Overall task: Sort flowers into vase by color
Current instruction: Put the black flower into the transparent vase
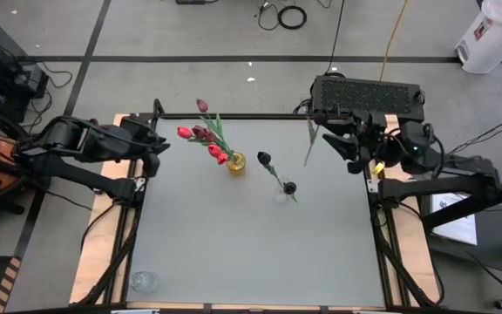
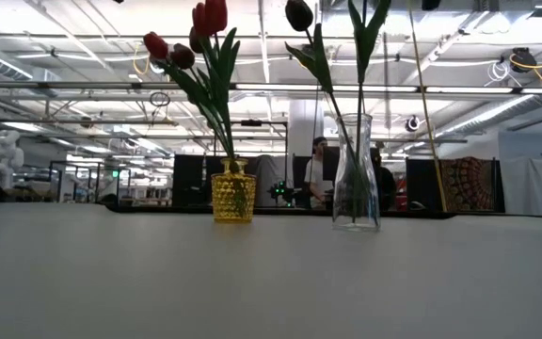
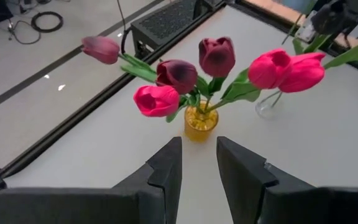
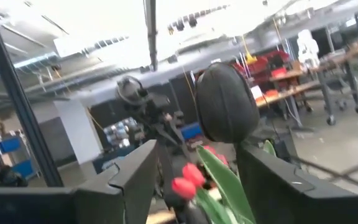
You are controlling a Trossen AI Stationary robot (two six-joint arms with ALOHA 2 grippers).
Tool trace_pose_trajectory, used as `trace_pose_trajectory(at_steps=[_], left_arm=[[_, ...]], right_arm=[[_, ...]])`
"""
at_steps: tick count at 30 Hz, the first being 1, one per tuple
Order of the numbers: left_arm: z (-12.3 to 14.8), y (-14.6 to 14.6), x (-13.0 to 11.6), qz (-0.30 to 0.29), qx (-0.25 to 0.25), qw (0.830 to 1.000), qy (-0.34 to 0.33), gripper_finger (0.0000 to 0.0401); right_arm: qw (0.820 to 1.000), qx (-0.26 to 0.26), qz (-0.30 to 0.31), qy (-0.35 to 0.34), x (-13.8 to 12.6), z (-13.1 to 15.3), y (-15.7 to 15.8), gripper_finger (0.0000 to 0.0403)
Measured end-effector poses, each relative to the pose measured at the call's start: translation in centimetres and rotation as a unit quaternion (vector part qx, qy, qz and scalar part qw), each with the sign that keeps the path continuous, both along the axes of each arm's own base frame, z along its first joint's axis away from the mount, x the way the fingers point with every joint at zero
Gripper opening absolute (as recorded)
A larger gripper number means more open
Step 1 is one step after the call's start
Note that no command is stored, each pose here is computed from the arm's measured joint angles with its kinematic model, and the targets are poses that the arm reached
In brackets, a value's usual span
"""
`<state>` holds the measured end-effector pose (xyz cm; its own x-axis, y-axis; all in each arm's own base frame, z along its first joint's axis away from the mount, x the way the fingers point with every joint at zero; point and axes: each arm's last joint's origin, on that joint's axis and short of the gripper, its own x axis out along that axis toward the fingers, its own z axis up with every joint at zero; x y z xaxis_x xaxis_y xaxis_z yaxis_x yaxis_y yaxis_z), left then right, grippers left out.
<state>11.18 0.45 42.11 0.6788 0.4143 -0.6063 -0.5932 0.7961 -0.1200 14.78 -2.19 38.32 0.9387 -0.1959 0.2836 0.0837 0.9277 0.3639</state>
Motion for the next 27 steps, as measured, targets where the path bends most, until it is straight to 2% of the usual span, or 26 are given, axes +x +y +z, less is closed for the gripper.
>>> trace_pose_trajectory(at_steps=[4,13,19,27], left_arm=[[-0.1,0.0,0.0,0.0,0.0,1.0,0.006,0.0107],[-0.1,0.0,0.0,0.0,0.0,1.0,0.005,0.0107],[-0.1,0.0,0.0,0.0,0.0,1.0,0.005,0.0107],[-0.1,0.0,0.0,-0.001,0.001,1.0,0.006,0.0107]], right_arm=[[1.0,-0.016,0.003,-0.023,0.7,0.3,-0.1,0.021],[1.0,0.001,0.014,-0.014,1.7,-0.1,-0.1,0.021],[0.999,-0.008,0.015,-0.05,2.2,0.4,-0.1,0.021],[0.998,-0.004,0.025,-0.051,2.9,0.3,0.1,0.021]])
